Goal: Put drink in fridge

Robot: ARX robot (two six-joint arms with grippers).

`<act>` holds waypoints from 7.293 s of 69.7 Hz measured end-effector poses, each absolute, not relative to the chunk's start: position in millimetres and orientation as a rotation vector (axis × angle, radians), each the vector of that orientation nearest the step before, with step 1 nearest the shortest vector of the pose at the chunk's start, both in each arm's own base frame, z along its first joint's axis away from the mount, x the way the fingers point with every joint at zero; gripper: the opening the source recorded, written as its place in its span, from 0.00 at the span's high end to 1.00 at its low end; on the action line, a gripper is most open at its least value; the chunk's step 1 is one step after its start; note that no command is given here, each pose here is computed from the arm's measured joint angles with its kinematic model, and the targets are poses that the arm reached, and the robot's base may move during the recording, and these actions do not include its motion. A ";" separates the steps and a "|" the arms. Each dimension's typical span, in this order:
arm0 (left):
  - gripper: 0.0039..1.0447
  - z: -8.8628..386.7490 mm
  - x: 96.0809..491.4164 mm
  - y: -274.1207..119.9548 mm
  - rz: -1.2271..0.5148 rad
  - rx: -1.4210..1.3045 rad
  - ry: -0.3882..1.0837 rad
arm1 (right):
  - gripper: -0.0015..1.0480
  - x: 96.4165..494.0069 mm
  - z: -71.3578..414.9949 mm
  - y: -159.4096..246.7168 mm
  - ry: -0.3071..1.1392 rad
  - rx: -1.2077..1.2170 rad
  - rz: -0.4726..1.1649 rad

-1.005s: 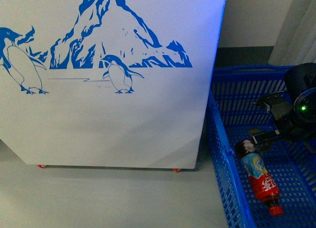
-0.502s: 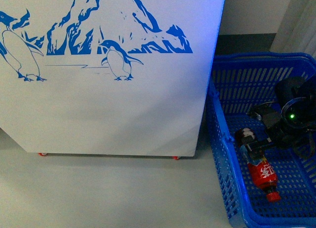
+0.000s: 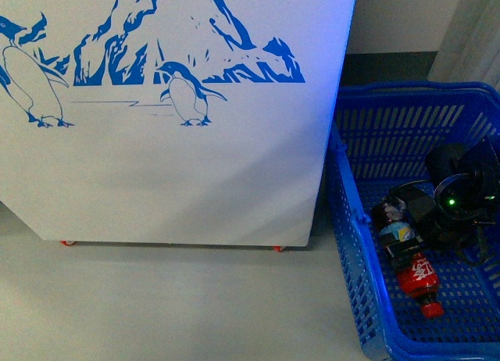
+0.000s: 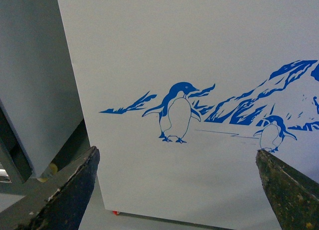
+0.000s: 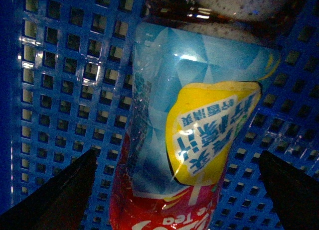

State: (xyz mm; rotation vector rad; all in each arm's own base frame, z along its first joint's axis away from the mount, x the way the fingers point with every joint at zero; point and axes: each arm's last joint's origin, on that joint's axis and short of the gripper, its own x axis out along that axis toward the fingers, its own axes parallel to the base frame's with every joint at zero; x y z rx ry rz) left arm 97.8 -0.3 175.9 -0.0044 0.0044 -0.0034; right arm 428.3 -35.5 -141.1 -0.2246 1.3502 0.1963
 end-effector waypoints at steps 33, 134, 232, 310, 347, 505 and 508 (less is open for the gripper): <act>0.08 175.9 97.8 -0.3 -0.003 -0.004 0.004 | 0.24 420.1 -166.0 -38.6 1.342 -0.293 0.241; 0.08 175.9 97.8 -0.3 -0.003 -0.004 0.004 | 0.61 421.8 113.5 -41.5 0.634 -0.229 0.085; 0.08 175.9 97.8 -0.3 -0.003 -0.004 0.004 | 0.61 140.6 265.0 -18.8 -0.069 0.006 -0.038; 0.08 175.9 97.8 -0.3 -0.003 -0.004 0.004 | 0.61 112.0 178.3 -0.2 0.038 0.004 -0.001; 0.08 175.9 97.8 -0.3 -0.003 -0.004 0.004 | 0.61 99.1 164.6 -0.2 0.035 0.004 -0.002; 0.08 175.5 97.9 -0.3 -0.003 -0.004 0.006 | 0.62 97.5 166.5 -0.2 0.010 0.004 -0.002; 0.08 175.5 97.9 -0.3 -0.003 -0.004 0.006 | 0.62 97.5 166.5 -0.2 0.010 0.004 -0.002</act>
